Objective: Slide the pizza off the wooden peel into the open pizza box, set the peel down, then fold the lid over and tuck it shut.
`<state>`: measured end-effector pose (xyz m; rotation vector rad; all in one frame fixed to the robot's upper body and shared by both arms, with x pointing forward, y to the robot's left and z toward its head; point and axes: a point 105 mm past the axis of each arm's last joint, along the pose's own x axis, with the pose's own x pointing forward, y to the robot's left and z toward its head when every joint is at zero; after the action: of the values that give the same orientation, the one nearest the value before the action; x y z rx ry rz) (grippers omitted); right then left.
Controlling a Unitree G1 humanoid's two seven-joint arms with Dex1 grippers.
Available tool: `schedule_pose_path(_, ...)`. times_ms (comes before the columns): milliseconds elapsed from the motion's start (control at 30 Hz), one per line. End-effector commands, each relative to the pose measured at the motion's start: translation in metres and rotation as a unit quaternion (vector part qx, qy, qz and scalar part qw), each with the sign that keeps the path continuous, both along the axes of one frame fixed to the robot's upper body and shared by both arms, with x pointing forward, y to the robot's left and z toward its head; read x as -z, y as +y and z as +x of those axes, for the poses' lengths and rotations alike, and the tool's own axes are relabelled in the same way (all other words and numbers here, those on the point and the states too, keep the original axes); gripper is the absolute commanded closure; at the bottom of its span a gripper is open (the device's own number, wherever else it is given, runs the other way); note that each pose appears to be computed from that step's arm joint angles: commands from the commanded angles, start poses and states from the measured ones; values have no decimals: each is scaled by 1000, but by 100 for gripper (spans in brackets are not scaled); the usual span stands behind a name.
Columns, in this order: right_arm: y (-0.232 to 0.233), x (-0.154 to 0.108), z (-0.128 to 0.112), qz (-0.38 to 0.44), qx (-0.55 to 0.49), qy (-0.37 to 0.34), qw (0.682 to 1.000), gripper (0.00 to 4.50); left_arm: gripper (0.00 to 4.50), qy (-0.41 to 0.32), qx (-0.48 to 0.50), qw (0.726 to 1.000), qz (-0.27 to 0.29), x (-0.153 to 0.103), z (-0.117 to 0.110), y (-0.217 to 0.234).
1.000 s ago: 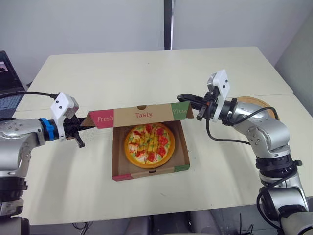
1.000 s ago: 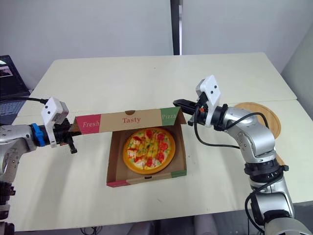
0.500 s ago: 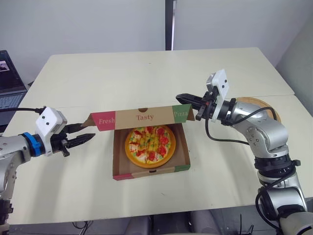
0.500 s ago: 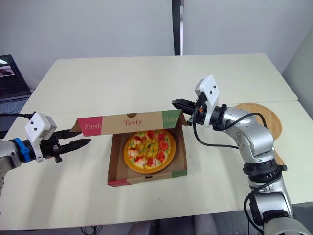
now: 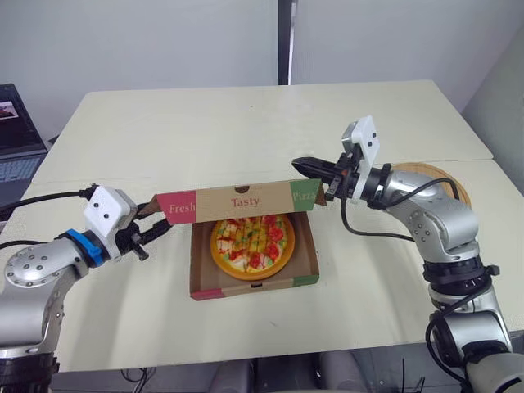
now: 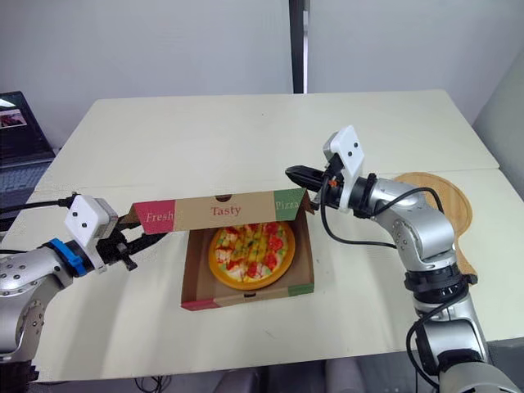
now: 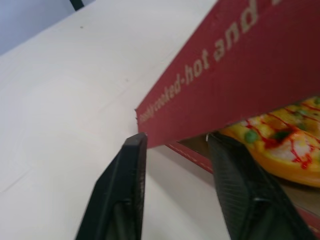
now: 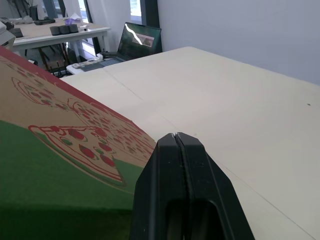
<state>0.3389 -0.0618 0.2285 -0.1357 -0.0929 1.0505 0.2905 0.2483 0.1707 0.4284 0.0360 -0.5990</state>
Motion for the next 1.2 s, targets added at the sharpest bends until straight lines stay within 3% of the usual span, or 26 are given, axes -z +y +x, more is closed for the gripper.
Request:
schedule_pose_path(33,-19,-25,7,24,45,-44,998,450,389,-26,2,1000,3,-9,6,-4)
schedule_pose_path(100,-39,-31,12,36,85,-49,995,450,447,-28,7,1000,-1,-11,8,-8)
schedule_pose_path(167,-53,-30,9,33,99,-49,993,399,450,-29,9,1000,-5,-12,9,-10)
schedule_pose_path(300,-81,-7,-8,-20,121,-22,992,262,450,-28,16,999,-14,-12,12,-14)
schedule_pose_path(433,-79,19,-30,-64,103,10,993,126,450,-26,20,999,-24,-14,15,-18)
schedule_pose_path(567,-52,31,-43,-50,96,25,994,126,450,-25,24,999,-30,-16,18,-21)
schedule_pose_path(833,-18,26,-33,12,150,38,988,126,450,-15,28,998,-46,-18,20,-29)
schedule_pose_path(967,-19,24,-25,36,192,52,979,212,450,-4,37,997,-73,-24,19,-37)
schedule_pose_path(1200,-16,23,-18,36,214,55,975,448,450,12,53,991,-121,-34,18,-46)
